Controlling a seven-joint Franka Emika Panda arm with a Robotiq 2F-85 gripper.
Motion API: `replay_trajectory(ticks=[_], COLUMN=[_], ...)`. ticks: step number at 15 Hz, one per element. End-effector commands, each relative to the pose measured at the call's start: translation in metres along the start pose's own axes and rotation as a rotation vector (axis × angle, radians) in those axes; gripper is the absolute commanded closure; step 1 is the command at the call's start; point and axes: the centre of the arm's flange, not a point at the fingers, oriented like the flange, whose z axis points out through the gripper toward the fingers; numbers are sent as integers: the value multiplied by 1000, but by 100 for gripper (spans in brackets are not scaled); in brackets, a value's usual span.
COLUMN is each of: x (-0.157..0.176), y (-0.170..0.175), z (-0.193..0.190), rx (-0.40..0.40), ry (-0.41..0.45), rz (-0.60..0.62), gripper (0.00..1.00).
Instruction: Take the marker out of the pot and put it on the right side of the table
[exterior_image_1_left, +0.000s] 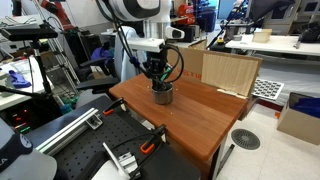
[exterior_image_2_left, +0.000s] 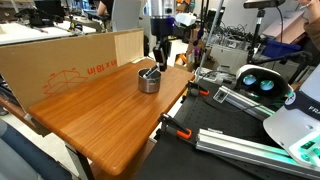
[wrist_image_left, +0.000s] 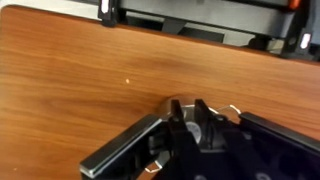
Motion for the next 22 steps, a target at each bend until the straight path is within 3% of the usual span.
replay_trajectory(ticks=[1, 12, 22], x=[-18, -57, -81], y=[-4, 20, 85], z=[-18, -72, -23], rx=[-21, -105, -226], ry=[29, 112, 109], rz=[8, 45, 71], gripper=[95, 95, 95])
